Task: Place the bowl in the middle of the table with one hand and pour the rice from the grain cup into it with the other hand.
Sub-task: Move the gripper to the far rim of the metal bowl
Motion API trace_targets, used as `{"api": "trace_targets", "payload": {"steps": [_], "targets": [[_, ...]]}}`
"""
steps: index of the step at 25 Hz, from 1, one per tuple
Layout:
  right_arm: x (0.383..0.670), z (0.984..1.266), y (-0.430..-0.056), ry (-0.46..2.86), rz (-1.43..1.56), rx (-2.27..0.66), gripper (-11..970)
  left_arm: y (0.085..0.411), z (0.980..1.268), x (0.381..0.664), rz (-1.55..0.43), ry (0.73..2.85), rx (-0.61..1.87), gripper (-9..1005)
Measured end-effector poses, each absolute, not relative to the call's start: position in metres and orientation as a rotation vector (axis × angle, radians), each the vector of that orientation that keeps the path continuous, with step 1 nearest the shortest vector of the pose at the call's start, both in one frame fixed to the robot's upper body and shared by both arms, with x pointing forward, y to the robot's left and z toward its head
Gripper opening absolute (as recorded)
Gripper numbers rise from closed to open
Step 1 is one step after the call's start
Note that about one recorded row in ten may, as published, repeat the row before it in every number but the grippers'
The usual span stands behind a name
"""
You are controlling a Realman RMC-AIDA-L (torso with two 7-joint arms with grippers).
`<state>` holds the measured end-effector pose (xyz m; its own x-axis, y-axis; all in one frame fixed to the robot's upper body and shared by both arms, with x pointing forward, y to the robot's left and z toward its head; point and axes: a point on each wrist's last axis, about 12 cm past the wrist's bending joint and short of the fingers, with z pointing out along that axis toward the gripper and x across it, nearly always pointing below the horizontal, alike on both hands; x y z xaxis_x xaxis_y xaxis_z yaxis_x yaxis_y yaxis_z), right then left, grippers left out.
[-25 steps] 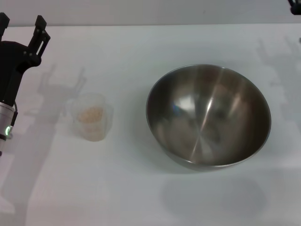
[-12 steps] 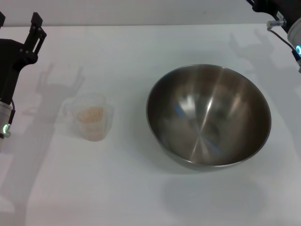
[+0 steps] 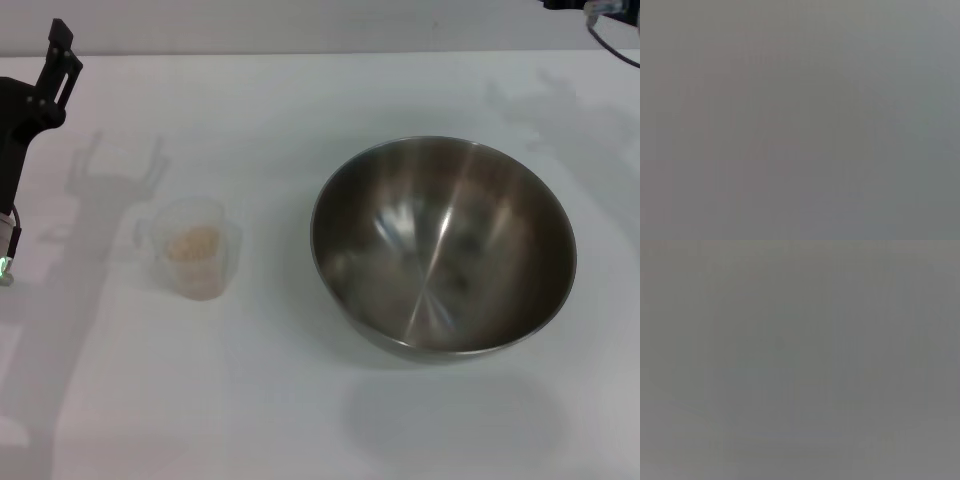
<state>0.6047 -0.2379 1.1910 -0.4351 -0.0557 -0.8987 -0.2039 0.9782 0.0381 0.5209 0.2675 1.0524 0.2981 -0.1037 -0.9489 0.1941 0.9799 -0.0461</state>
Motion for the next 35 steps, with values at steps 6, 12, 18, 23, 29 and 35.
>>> {"api": "trace_targets", "payload": {"steps": [6,12,18,23,29,35], "targets": [[0.601,1.208,-0.239,2.242,0.193,-0.281,769,0.269,1.054,0.523,-0.191,1.245,0.074,831],[0.593,1.206,-0.242,2.405,0.238,-0.434,768,0.272,1.055,0.524,-0.177,1.241,0.060,831],[0.591,1.200,-0.242,2.468,0.255,-0.537,742,0.273,1.055,0.524,-0.175,1.239,0.059,831],[0.591,1.193,-0.238,2.512,0.265,-0.635,720,0.273,1.056,0.524,-0.174,1.239,0.060,831],[0.592,1.184,-0.231,2.556,0.280,-0.728,693,0.273,1.056,0.524,-0.175,1.237,0.062,831],[0.594,1.173,-0.227,2.605,0.292,-0.794,667,0.273,1.056,0.524,-0.174,1.236,0.062,831]]}}
